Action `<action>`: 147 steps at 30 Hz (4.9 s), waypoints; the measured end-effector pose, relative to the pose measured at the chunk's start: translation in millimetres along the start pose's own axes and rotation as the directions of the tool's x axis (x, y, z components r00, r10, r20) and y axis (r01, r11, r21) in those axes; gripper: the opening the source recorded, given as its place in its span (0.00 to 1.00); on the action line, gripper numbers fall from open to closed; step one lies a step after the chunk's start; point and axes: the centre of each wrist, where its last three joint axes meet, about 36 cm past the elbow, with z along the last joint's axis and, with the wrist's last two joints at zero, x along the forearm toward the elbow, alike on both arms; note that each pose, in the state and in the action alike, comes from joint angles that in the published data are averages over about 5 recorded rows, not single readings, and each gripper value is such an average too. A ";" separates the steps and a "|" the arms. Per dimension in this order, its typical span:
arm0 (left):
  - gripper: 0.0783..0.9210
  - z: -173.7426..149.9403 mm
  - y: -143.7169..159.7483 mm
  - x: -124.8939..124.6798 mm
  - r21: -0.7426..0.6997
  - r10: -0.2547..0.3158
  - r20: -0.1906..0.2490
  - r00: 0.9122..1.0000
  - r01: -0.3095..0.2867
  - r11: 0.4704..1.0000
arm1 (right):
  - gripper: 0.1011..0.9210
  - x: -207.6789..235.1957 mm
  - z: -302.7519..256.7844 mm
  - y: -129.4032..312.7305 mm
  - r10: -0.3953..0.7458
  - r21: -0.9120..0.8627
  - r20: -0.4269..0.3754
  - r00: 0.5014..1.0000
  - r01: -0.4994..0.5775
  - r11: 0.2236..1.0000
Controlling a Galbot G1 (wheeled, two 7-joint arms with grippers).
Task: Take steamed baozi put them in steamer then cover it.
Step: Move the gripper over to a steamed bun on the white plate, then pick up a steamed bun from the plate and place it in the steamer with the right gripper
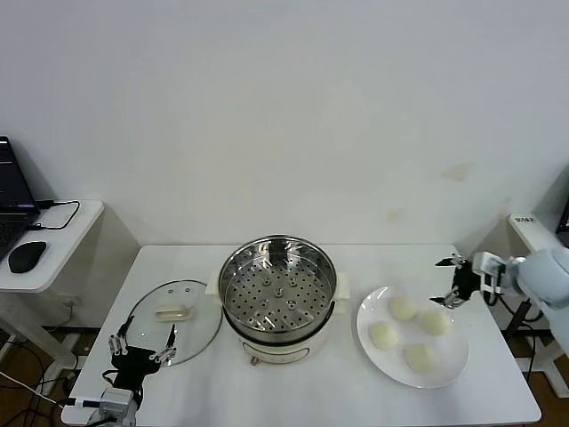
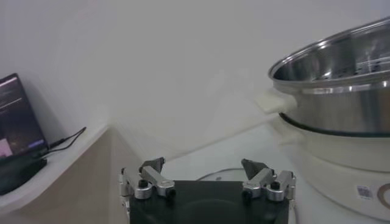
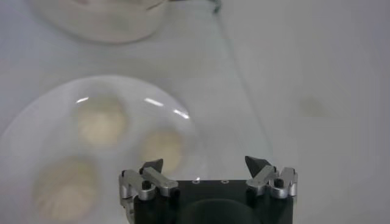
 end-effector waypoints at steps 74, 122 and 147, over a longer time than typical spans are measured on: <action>0.88 20.1 -2.6 2.9 0.012 -0.029 -0.076 0.997 0.030 0.999 | 0.49 -97.8 -42.5 -60.9 -0.222 0.056 -0.150 0.963 0.233 0.971; 0.88 -0.7 -1.1 22.4 0.015 -0.069 -0.071 0.995 0.071 0.997 | 0.53 -22.7 -389.7 -135.5 -0.267 0.876 0.014 0.964 0.117 0.469; 0.88 0.4 -1.9 23.8 0.027 -0.061 -0.088 0.994 0.064 0.998 | 0.54 -94.7 -418.5 -102.5 -0.278 0.996 -0.021 0.960 0.045 0.081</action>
